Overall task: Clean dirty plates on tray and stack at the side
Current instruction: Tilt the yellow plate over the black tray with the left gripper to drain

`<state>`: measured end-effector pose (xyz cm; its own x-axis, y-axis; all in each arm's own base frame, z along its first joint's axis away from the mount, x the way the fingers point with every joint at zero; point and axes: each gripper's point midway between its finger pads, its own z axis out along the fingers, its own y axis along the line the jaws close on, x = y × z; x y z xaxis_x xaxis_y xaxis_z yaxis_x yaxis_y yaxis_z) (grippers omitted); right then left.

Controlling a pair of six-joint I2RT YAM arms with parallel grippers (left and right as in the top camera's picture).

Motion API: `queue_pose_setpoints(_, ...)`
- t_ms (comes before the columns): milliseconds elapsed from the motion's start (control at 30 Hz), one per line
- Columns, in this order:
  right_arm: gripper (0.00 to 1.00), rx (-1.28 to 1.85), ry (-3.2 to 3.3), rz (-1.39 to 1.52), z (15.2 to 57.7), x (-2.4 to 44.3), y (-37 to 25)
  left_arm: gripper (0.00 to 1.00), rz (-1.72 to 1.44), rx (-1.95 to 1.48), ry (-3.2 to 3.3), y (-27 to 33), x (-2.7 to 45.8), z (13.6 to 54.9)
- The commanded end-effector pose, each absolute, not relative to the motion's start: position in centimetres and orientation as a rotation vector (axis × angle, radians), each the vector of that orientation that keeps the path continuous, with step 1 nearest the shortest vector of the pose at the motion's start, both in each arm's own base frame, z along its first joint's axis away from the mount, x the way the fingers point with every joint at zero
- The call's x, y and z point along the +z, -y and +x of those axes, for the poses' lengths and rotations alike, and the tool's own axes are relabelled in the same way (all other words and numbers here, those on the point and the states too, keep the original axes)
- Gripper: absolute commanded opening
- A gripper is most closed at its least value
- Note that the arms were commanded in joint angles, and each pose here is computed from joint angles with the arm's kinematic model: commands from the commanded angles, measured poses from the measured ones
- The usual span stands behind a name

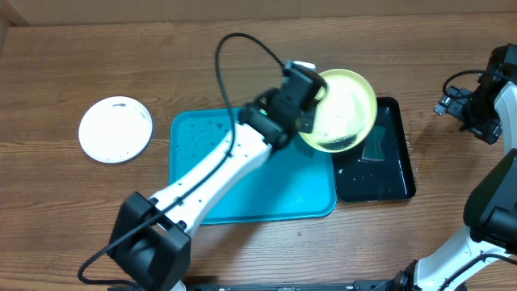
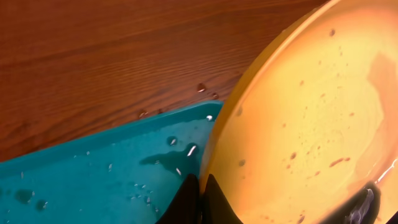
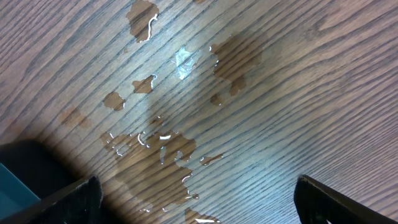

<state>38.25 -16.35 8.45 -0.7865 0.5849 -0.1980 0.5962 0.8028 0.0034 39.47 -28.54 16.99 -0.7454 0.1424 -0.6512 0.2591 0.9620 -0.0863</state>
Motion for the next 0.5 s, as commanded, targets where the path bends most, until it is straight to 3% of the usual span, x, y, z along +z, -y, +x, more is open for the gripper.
queue_pose_setpoints(0, 1.0, -0.088, -2.758, 0.921, 38.6, 9.8, 16.6, 0.04, 0.283, -0.104, -2.299, 30.2, 19.0, 39.4)
queue_pose_setpoints(467, 1.0, -0.088, -2.758, 0.921, 38.6, 9.8, 16.6, 0.04, 0.594, 0.529, -1.72, 35.4, 28.7, 33.9)
